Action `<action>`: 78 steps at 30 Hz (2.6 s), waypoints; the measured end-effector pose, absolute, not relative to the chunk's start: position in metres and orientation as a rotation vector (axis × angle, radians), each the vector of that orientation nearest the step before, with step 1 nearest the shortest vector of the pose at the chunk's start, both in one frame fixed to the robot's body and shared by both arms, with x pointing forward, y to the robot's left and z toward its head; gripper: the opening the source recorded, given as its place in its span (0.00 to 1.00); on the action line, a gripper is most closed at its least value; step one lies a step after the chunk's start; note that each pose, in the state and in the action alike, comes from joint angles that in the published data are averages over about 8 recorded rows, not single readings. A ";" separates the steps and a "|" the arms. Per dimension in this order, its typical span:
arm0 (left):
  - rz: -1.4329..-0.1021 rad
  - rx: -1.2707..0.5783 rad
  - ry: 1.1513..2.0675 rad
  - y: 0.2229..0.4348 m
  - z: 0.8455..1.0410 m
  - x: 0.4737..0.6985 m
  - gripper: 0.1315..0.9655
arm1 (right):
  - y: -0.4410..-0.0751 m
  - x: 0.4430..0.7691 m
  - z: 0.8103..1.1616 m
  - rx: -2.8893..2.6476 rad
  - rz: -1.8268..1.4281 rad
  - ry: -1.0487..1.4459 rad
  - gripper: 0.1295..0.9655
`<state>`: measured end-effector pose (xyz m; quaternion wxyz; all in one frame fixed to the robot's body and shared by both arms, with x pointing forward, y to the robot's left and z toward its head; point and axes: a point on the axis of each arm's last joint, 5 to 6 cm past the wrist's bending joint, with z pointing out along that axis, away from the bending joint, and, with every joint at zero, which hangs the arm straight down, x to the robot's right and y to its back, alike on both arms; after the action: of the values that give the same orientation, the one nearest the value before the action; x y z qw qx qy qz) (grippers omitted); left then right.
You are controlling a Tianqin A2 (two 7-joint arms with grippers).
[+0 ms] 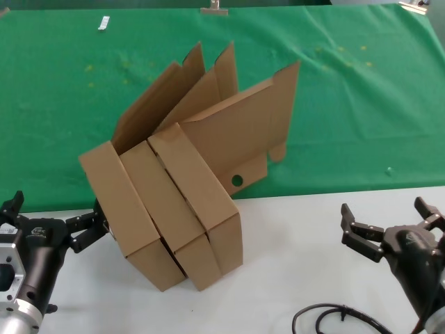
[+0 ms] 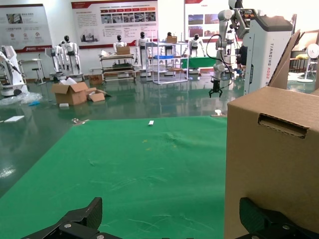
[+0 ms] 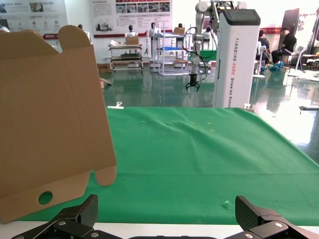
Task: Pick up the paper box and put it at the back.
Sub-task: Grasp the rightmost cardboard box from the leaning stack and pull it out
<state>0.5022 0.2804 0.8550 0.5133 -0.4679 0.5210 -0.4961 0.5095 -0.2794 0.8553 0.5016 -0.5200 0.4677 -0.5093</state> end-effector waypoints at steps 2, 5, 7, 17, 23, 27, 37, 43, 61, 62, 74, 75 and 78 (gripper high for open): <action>-1.193 -1.125 1.253 0.280 0.855 0.502 1.00 | -0.279 0.510 0.855 -1.257 -1.231 1.130 1.00; -1.193 -1.125 1.253 0.280 0.855 0.502 1.00 | -0.279 0.510 0.855 -1.257 -1.231 1.130 1.00; -1.193 -1.125 1.253 0.280 0.855 0.502 1.00 | -0.279 0.510 0.855 -1.257 -1.231 1.130 1.00; -1.193 -1.125 1.253 0.280 0.855 0.502 1.00 | -0.279 0.510 0.855 -1.257 -1.231 1.130 1.00; -1.193 -1.125 1.253 0.280 0.855 0.502 0.99 | -0.279 0.510 0.855 -1.257 -1.231 1.130 1.00; -1.193 -1.125 1.253 0.280 0.855 0.502 0.96 | -0.279 0.510 0.855 -1.257 -1.231 1.130 1.00; -1.193 -1.125 1.253 0.280 0.855 0.502 0.83 | -0.279 0.510 0.855 -1.257 -1.231 1.130 1.00; -1.193 -1.125 1.253 0.280 0.855 0.502 0.72 | -0.279 0.510 0.855 -1.257 -1.231 1.130 1.00; -1.193 -1.125 1.253 0.280 0.855 0.502 0.30 | -0.279 0.510 0.855 -1.257 -1.231 1.130 1.00; -1.193 -1.125 1.253 0.280 0.855 0.502 0.27 | -0.279 0.510 0.855 -1.257 -1.231 1.130 1.00; -1.193 -1.125 1.253 0.280 0.855 0.502 0.09 | -0.279 0.510 0.855 -1.257 -1.231 1.130 1.00; -1.193 -1.125 1.253 0.280 0.855 0.502 0.08 | -0.279 0.510 0.855 -1.257 -1.231 1.130 1.00; -1.193 -1.125 1.253 0.280 0.855 0.502 0.05 | -0.279 0.510 0.855 -1.257 -1.231 1.130 1.00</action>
<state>0.5022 0.2804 0.8550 0.5133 -0.4679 0.5210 -0.4961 0.5095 -0.2794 0.8553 0.5016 -0.5200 0.4677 -0.5093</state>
